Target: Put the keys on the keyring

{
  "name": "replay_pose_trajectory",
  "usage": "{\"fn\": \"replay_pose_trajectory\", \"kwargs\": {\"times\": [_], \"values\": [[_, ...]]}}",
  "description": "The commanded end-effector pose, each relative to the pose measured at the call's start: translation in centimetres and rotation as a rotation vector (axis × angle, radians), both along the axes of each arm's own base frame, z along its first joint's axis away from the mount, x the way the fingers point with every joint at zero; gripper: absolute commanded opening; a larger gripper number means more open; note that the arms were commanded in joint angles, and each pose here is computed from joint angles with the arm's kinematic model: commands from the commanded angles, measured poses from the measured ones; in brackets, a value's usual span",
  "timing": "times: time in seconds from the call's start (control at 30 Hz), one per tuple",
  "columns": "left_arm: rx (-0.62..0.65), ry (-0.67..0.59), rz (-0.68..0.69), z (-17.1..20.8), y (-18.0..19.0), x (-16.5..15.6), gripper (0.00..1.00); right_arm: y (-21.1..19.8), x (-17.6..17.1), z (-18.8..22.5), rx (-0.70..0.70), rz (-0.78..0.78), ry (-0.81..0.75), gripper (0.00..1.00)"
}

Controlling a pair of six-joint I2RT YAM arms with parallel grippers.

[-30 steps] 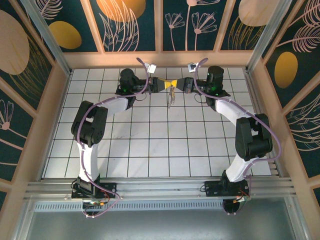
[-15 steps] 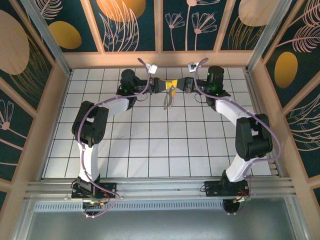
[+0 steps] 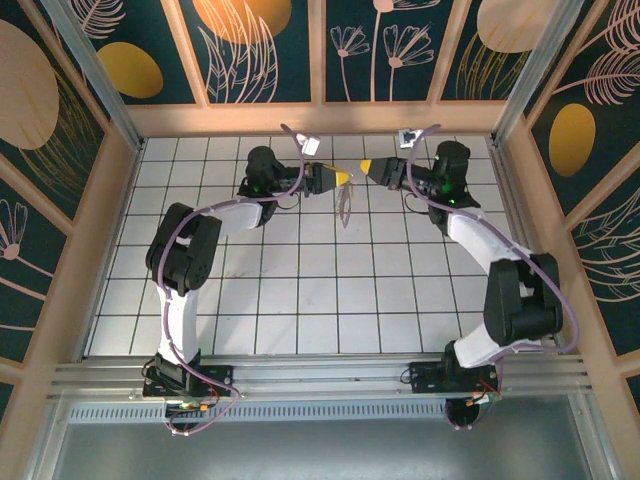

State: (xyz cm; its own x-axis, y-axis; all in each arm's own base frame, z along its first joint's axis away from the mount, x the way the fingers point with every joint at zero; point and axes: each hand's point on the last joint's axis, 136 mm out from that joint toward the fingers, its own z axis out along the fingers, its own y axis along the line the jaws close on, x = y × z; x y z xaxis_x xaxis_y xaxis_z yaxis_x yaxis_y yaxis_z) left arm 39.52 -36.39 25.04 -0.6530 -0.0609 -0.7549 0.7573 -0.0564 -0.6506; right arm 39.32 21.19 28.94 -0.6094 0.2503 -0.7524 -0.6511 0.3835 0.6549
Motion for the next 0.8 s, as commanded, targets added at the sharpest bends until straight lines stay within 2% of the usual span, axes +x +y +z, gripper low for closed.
{"fn": "replay_pose_trajectory", "kwargs": {"times": [0.0, 0.2, 0.43, 0.77], "values": [[-0.073, -0.119, 0.020, 4.1, 0.7, -1.0, 0.00, -1.2, -0.8, 0.9, -0.011, -0.091, -0.083, 0.37], [-0.100, -0.107, 0.037, 4.6, 1.2, -1.5, 0.00, -2.3, -2.3, -1.4, -0.030, -0.177, -0.116, 0.42], [-0.103, -0.097, 0.037, 4.5, 1.1, -1.9, 0.00, 0.1, -3.4, -3.7, -0.118, -0.197, -0.170, 0.43], [-0.102, -0.100, 0.025, 4.6, 1.0, -2.4, 0.00, 2.0, -3.6, -3.1, -0.137, -0.168, -0.215, 0.44]]}}
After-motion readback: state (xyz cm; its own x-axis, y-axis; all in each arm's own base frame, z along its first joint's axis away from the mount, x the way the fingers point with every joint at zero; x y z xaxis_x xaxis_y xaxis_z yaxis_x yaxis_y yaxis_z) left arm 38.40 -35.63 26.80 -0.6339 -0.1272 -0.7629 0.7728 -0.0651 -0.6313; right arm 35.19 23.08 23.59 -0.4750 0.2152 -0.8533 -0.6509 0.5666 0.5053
